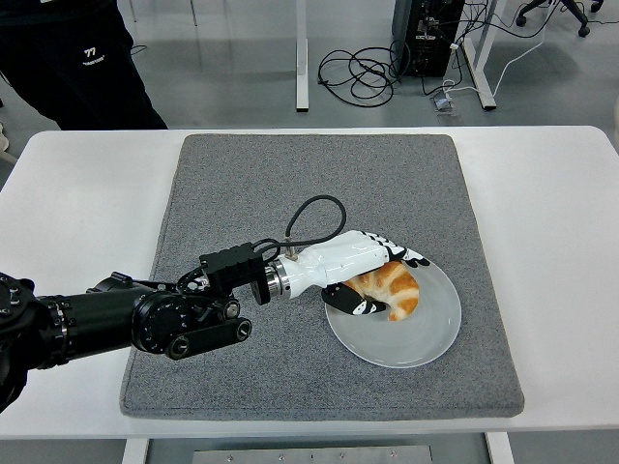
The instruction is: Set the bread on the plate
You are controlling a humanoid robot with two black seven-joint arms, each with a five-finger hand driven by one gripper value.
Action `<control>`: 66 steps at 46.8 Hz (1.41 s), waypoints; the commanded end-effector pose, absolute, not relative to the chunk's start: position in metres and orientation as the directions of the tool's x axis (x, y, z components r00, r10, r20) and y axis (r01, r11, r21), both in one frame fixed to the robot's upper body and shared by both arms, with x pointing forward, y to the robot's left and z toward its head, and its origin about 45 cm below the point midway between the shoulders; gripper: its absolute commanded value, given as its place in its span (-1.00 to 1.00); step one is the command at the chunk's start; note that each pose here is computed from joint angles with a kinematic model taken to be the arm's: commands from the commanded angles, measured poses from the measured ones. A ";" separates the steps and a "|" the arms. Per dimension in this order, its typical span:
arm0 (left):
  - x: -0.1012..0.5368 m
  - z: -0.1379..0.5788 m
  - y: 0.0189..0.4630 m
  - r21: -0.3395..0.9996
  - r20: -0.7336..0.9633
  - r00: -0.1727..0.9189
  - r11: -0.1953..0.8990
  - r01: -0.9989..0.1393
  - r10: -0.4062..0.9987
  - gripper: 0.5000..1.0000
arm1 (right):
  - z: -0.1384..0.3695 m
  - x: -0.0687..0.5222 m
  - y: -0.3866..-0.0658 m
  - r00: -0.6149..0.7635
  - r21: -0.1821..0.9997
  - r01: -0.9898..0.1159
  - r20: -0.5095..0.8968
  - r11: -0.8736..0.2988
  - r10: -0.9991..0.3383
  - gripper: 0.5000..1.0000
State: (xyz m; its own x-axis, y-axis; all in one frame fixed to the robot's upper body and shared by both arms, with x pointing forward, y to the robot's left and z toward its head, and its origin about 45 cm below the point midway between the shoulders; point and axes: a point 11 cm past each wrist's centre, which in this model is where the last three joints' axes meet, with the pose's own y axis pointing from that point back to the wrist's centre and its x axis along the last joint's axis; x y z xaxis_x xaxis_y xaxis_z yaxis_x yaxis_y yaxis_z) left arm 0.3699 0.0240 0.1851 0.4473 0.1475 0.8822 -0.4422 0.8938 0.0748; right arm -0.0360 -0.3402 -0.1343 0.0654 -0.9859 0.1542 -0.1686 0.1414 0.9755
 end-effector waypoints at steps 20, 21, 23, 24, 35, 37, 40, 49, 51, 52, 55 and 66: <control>0.350 0.199 0.003 0.032 0.857 0.487 0.924 -0.381 0.171 0.79 | -0.134 -0.036 -0.340 0.065 0.976 -0.169 0.153 0.140 -0.986 1.00; 0.350 0.202 0.001 0.020 0.853 0.488 0.924 -0.382 0.184 0.79 | -0.134 -0.036 -0.340 0.067 0.976 -0.169 0.153 0.140 -0.986 1.00; 0.351 0.209 -0.002 -0.002 0.846 0.492 0.923 -0.385 0.207 0.79 | -0.134 -0.036 -0.340 0.065 0.976 -0.169 0.153 0.140 -0.986 1.00; 0.352 0.212 -0.003 -0.011 0.843 0.492 0.921 -0.389 0.218 0.79 | -0.134 -0.036 -0.340 0.065 0.976 -0.169 0.153 0.140 -0.986 1.00; 0.387 0.234 0.037 -0.053 0.847 0.438 0.866 -0.496 0.303 0.80 | -0.135 -0.036 -0.338 0.065 0.976 -0.169 0.147 0.134 -0.987 1.00; 0.393 0.238 0.044 -0.070 0.837 0.433 0.849 -0.524 0.335 0.80 | -0.135 -0.036 -0.338 0.065 0.976 -0.169 0.147 0.134 -0.987 1.00; 0.404 0.248 0.054 -0.101 0.807 0.432 0.813 -0.573 0.404 0.80 | -0.135 -0.036 -0.338 0.063 0.976 -0.169 0.147 0.135 -0.987 1.00; 0.435 0.268 0.092 -0.131 0.647 0.454 0.675 -0.726 0.613 0.80 | -0.135 -0.036 -0.338 0.065 0.977 -0.169 0.146 0.133 -0.987 1.00; 0.441 0.273 0.100 -0.132 0.613 0.453 0.649 -0.750 0.648 0.80 | -0.135 -0.036 -0.338 0.063 0.977 -0.169 0.146 0.133 -0.987 1.00; 0.444 0.274 0.102 -0.132 0.596 0.454 0.638 -0.759 0.663 0.80 | -0.135 -0.036 -0.338 0.063 0.977 -0.169 0.146 0.133 -0.987 1.00; 0.449 0.277 0.110 -0.134 0.556 0.450 0.610 -0.781 0.699 0.80 | -0.135 -0.036 -0.338 0.063 0.977 -0.169 0.146 0.133 -0.987 1.00; 0.476 0.289 0.151 -0.135 0.418 0.405 0.497 -0.857 0.813 0.80 | -0.135 -0.037 -0.338 0.063 0.977 -0.167 0.146 0.133 -0.987 1.00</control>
State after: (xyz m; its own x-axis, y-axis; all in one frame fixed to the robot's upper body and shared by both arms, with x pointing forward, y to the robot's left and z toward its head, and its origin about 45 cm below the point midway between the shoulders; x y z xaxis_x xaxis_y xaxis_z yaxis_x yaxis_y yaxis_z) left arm 0.4689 0.1398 0.2856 0.4114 0.7809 0.4701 -0.8398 0.5252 -0.1376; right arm -0.0359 -0.3376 -0.1346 0.0633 -0.9873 0.1455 -0.1689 0.1331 0.9766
